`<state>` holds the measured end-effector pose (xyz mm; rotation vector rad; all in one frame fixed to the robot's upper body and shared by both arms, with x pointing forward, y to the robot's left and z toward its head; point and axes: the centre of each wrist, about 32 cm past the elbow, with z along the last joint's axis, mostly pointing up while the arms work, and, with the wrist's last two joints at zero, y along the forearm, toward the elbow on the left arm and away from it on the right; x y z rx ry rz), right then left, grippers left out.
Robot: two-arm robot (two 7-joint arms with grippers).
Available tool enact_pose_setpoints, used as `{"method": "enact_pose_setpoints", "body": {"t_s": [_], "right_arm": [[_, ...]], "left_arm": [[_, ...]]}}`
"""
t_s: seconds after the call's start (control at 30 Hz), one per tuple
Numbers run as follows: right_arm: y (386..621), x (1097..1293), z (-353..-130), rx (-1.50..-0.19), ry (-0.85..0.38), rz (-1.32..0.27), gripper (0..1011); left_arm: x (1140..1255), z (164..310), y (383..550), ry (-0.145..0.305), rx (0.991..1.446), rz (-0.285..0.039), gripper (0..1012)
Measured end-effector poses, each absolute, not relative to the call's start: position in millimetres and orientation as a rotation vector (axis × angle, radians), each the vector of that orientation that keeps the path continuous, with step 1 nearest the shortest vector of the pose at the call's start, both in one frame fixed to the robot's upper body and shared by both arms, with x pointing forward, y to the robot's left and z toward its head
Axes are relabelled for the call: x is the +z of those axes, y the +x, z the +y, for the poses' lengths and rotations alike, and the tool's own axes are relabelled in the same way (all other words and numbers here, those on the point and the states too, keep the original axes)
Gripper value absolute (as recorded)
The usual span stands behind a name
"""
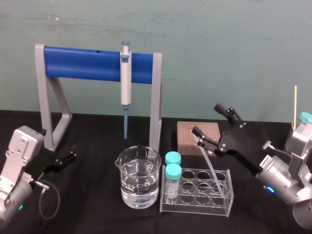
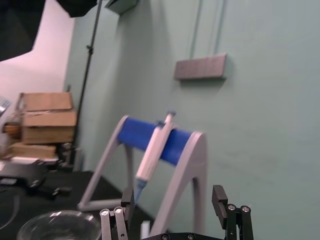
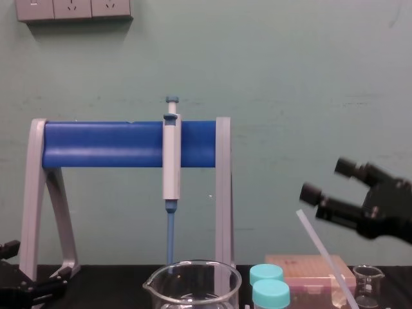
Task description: Pick up the stirring rod with one hand, then place it down.
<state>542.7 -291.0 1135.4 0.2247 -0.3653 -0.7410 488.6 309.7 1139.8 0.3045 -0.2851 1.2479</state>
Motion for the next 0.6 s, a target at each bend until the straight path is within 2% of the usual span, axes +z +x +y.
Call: {"method": "enact_pose_setpoints", "body": {"t_s": [0.3,0.6], "right_arm": [[526,1150.7,-291,-0.899,0.259,-0.436,1000],[507,1151.1,-298,-1.081,0.216,-0.358,1000]], "left_arm": [[1139.8,309.7,488.6,0.304,1.248,-0.285,1001],[1139.8,309.7,488.6,0.305,1.248,-0.285,1000]]}}
